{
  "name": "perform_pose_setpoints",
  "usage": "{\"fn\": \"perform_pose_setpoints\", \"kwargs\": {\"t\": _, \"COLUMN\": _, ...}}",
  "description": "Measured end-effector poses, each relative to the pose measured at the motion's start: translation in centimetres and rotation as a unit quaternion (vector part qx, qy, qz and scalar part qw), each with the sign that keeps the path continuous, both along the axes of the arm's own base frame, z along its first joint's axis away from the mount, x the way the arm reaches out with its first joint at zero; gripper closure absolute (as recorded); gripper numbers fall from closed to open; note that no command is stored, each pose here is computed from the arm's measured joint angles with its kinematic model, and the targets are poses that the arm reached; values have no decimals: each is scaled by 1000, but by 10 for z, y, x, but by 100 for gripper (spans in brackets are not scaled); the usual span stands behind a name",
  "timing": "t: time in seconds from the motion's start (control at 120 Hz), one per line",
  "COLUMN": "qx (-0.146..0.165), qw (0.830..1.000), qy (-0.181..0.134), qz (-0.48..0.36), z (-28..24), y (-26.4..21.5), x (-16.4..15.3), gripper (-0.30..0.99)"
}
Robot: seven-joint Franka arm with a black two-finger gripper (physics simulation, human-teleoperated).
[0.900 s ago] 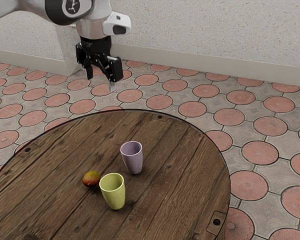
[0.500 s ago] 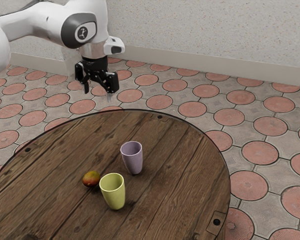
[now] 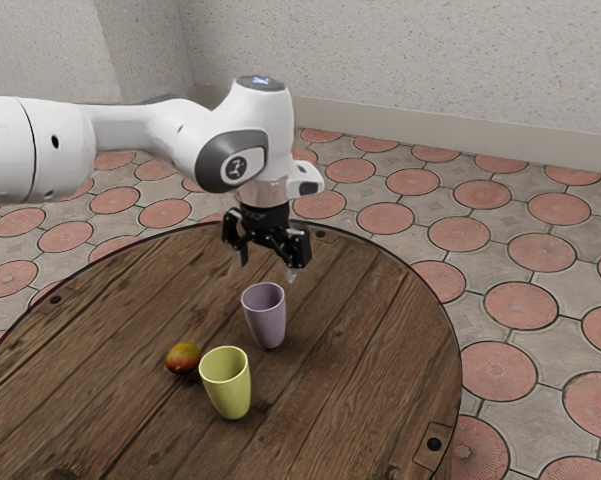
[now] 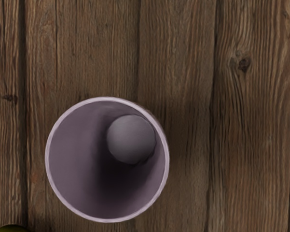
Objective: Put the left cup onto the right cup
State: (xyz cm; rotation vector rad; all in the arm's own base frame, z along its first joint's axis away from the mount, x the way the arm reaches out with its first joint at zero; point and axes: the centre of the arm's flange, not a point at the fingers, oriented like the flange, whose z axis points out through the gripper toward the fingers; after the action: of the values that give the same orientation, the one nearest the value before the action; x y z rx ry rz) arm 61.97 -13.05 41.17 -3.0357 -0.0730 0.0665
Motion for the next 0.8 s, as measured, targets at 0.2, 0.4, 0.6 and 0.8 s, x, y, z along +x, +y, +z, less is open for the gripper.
{"fn": "perform_pose_setpoints", "kwargs": {"t": 0.2, "qx": -8, "qw": 999, "qy": -12, "qz": 36, "z": -38, "y": -8, "x": 9, "gripper": 0}}
{"fn": "perform_pose_setpoints", "kwargs": {"t": 0.4, "qx": -11, "qw": 998, "qy": -16, "qz": 63, "z": -75, "y": -8, "x": 18, "gripper": 0}}
{"fn": "perform_pose_setpoints", "kwargs": {"t": 0.6, "qx": -6, "qw": 996, "qy": -23, "qz": 81, "z": -97, "y": -3, "x": 24, "gripper": 10}}
{"fn": "perform_pose_setpoints", "kwargs": {"t": 0.8, "qx": -5, "qw": 995, "qy": -32, "qz": 95, "z": -99, "y": -2, "x": 26, "gripper": 47}}
